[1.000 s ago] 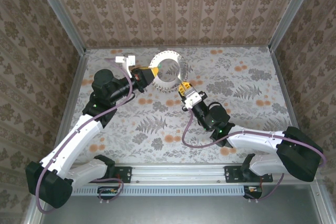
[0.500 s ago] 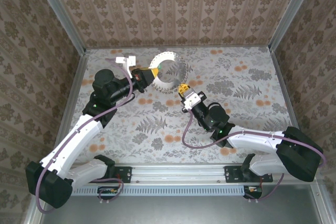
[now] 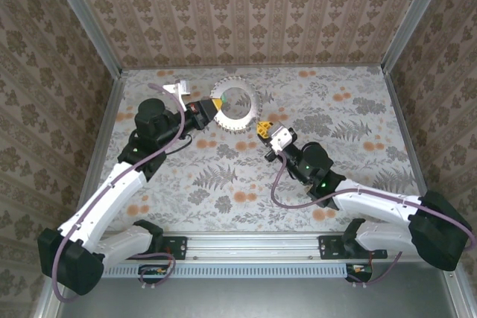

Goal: Put the keys on the keyring

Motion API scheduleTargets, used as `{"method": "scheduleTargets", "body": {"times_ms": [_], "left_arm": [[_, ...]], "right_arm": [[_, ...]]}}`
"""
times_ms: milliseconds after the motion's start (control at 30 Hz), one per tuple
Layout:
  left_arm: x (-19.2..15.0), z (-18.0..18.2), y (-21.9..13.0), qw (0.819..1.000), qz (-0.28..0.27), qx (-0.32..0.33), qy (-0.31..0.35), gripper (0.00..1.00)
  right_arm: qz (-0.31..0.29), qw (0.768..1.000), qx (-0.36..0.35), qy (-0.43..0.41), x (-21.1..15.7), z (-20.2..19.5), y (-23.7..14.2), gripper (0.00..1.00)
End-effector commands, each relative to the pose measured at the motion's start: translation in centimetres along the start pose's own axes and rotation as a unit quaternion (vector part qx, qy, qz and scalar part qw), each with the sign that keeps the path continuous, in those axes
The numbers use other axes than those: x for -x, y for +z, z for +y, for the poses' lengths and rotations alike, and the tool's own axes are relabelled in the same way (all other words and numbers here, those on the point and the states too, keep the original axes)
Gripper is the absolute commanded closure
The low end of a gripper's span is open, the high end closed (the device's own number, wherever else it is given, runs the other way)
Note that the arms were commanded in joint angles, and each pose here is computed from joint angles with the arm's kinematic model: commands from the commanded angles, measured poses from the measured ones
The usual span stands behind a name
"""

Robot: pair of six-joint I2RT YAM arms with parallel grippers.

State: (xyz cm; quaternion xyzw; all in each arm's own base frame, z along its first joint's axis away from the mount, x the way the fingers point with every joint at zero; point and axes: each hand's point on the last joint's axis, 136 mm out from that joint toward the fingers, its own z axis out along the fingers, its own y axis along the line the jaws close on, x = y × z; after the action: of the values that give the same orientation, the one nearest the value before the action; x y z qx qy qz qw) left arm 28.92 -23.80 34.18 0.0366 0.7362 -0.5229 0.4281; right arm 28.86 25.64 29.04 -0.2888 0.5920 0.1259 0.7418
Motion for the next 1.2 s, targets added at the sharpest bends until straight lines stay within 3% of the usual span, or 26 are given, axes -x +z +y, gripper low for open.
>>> {"method": "scheduleTargets", "body": {"times_ms": [0, 267, 533, 900, 1167], "left_arm": [[0.3, 2.8, 0.3, 0.997, -0.019, 0.039, -0.058, 0.91], [-1.6, 3.9, 1.0, 0.990, 0.005, 0.033, -0.136, 0.88], [-3.2, 4.4, 1.8, 0.984, 0.035, 0.034, -0.169, 0.87], [-3.7, 4.9, 2.0, 0.981, 0.041, 0.041, -0.188, 1.00], [-3.1, 4.3, 2.1, 0.982, 0.031, 0.031, -0.184, 1.00]], "right_arm": [[-0.030, 0.999, 0.001, 0.041, 2.3, -1.0, -0.2, 1.00], [-0.025, 0.998, 0.007, 0.057, 2.2, -1.0, 0.6, 1.00], [-0.033, 0.996, -0.008, 0.077, 2.8, -1.6, 1.4, 1.00], [-0.033, 0.995, -0.046, 0.082, 2.7, -3.1, 0.9, 1.00], [-0.031, 0.995, -0.061, 0.071, 3.0, -4.0, 0.8, 1.00]]}}
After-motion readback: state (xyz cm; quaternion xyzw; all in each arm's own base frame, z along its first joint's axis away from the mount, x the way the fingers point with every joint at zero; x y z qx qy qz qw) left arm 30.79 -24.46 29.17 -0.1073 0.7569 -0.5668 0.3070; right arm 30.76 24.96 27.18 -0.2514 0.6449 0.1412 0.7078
